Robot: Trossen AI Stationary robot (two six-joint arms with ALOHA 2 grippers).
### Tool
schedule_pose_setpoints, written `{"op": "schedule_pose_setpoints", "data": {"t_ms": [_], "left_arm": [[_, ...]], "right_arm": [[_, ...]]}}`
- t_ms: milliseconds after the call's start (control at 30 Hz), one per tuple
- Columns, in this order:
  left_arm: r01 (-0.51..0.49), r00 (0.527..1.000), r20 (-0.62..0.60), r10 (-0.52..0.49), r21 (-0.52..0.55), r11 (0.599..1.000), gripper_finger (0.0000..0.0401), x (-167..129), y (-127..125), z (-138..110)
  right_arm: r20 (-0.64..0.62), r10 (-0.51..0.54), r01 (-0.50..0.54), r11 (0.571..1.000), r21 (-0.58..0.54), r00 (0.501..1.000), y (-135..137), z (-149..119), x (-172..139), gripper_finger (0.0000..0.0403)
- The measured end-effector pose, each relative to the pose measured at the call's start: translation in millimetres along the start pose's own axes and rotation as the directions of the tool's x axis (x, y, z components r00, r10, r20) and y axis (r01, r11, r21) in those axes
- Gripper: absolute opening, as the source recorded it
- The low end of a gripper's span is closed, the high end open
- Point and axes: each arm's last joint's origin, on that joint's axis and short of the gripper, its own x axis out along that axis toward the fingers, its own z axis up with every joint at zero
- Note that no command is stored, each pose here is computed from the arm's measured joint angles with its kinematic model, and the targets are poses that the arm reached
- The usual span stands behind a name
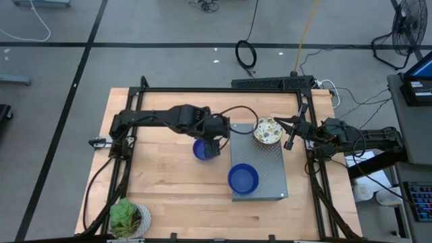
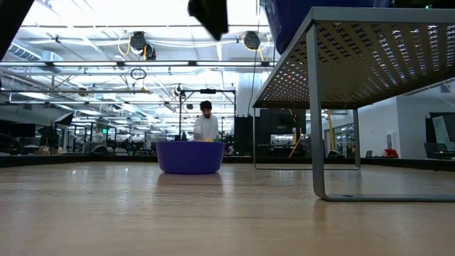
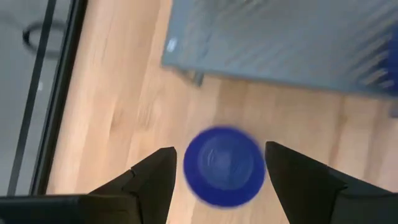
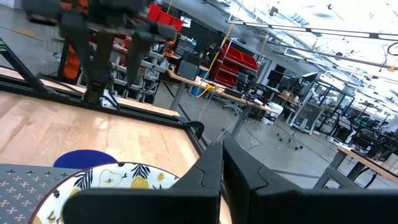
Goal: Pick & Place Mini bowls
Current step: Stack the blue bowl on the blue bowls on the shelf
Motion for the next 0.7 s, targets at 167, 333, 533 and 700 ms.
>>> {"op": "schedule_pose_setpoints", "data": {"t_ms": [167, 333, 533, 700], "left_arm": [[-0.051, 0.993, -0.113, 0.044, -0.061, 0.997, 0.025, 15, 14, -9], [-0.07, 0.986, -0.154, 0.06, -0.061, 0.996, 0.025, 26, 18, -12], [-0.09, 0.989, -0.124, 0.084, -0.042, 0.995, 0.0237, 17, 20, -14], [-0.096, 0.995, -0.014, 0.095, -0.052, 0.994, 0.0201, -13, 25, -21]], "right_arm": [[-0.001, 0.0, 0.0, 1.0, 0.0, 1.0, 0, 0, 0, 0.0], [0.0, 0.001, -0.001, 1.0, 0.001, 1.0, 0, 0, 0, 0.0], [-0.001, 0.001, -0.001, 1.0, 0.0, 1.0, 0, 0, 0, 0.0], [-0.001, 0.0, 0.0, 1.0, -0.002, 1.0, 0, 0, 0, 0.0]]}}
